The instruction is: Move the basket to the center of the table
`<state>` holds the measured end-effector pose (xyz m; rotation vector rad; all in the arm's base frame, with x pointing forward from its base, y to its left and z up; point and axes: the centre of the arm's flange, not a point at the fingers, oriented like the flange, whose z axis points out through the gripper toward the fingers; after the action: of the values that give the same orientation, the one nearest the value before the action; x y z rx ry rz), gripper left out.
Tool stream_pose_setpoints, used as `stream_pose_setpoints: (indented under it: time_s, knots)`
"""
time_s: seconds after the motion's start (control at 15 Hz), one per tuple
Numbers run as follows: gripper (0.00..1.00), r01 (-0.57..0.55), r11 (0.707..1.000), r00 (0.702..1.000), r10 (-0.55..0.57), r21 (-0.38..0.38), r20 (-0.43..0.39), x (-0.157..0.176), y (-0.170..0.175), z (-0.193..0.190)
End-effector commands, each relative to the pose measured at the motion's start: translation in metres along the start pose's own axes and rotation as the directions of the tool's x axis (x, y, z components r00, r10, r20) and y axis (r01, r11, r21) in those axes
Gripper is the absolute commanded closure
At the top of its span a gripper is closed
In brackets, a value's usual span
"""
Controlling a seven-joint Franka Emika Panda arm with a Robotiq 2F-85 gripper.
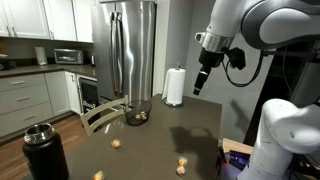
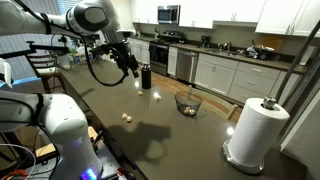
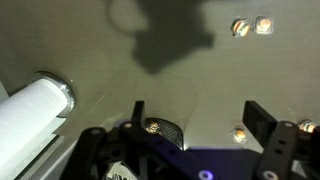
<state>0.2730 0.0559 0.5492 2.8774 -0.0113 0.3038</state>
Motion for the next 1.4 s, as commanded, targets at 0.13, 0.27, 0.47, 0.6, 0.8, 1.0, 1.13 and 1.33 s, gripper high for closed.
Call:
stream_pose_setpoints:
  time_s: [0.13,0.27,0.47,0.6,0.8,1.0,1.13,1.33]
  knots:
    - [0.00,0.000,1.000,1.000,0.000,0.000,0.000,0.000,0.000,0.000]
    - [0.00,0.000,1.000,1.000,0.000,0.000,0.000,0.000,0.000,0.000]
    - [0.00,0.000,1.000,1.000,0.000,0.000,0.000,0.000,0.000,0.000]
    - [0.00,0.000,1.000,1.000,0.000,0.000,0.000,0.000,0.000,0.000]
    - [0.00,0.000,1.000,1.000,0.000,0.000,0.000,0.000,0.000,0.000]
    - [0.00,0.000,1.000,1.000,0.000,0.000,0.000,0.000,0.000,0.000]
    - [0.00,-0.003,1.000,1.000,0.003,0.003,-0.007,0.005,-0.004,0.002]
    - [0.00,-0.002,1.000,0.998,0.003,0.008,-0.056,0.021,-0.010,0.005]
